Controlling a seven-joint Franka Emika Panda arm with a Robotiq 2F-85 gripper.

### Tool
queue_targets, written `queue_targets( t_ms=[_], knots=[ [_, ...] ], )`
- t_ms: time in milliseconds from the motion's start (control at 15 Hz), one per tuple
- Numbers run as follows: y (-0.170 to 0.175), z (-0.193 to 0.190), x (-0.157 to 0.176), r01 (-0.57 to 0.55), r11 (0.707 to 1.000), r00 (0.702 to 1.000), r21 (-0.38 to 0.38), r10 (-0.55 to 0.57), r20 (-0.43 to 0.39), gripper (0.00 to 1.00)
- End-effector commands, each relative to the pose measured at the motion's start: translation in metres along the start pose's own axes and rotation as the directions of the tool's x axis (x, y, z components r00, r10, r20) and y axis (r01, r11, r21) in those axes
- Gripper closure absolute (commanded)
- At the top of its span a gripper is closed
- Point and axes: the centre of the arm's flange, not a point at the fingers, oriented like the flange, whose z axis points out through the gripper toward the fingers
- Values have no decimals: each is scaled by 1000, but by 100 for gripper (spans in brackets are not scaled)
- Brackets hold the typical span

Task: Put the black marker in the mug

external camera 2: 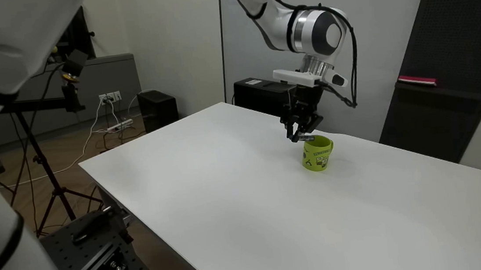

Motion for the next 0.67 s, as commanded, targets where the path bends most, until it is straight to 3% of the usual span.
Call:
queue_targets(
  t_ms=[0,600],
  knots=[
    [5,-8,21,-57,998,998,9,57,16,96],
    [26,-6,33,-171,980,980,104,159,117,96]
  ],
)
